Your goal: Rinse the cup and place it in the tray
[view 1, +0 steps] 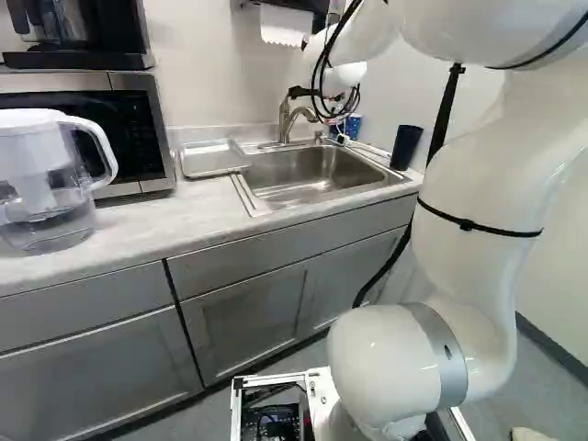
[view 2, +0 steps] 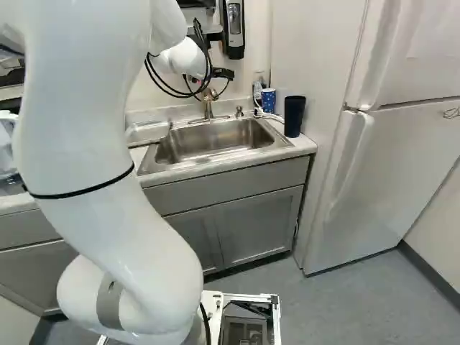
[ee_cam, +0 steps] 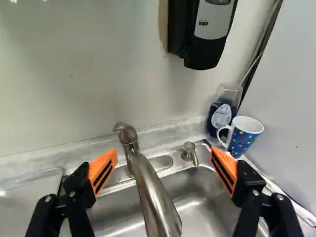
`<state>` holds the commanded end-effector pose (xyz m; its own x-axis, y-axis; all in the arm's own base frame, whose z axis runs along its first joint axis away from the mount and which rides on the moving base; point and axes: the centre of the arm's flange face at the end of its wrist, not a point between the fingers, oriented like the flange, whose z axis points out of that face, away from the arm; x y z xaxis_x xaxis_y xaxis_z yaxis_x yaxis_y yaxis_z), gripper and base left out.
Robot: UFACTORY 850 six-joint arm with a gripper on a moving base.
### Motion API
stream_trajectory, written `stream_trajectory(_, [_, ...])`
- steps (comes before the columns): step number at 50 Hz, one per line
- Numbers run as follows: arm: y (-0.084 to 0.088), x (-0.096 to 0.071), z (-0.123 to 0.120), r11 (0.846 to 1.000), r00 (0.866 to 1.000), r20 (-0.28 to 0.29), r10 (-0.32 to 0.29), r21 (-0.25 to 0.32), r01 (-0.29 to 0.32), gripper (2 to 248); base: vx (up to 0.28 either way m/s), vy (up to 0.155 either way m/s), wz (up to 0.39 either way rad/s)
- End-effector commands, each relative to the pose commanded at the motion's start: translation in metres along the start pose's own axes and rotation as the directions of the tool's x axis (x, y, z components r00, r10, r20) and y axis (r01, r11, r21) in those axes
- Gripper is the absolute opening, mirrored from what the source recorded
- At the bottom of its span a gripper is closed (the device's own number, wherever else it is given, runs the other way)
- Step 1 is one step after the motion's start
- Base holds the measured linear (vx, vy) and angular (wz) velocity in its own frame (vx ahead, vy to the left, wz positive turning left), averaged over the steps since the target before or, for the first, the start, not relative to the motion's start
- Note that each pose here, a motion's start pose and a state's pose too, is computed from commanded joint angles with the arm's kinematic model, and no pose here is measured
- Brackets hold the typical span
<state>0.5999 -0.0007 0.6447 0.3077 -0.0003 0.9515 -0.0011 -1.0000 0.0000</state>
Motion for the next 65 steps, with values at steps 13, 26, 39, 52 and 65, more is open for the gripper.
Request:
stream_trajectory(13, [0.0, 0.002, 0.018, 1.0, 1.0, 0.028, 0.0, 0.0, 0.0, 247, 0.0, 0.0, 0.0])
stream_trajectory(26, [0.0, 0.003, 0.036, 1.0, 0.999, 0.053, 0.0, 0.0, 0.0, 247, 0.0, 0.0, 0.0])
stream_trajectory(39, [-0.001, 0.007, 0.053, 1.0, 0.999, 0.052, -0.001, 0.002, 0.001, 247, 0.0, 0.0, 0.0])
stream_trajectory(52, [-0.004, 0.01, 0.067, 1.0, 0.999, 0.039, -0.002, 0.006, 0.002, 247, 0.0, 0.0, 0.0])
stream_trajectory(65, [-0.006, 0.016, 0.073, 1.0, 1.0, -0.014, -0.003, 0.009, 0.003, 247, 0.0, 0.0, 0.0])
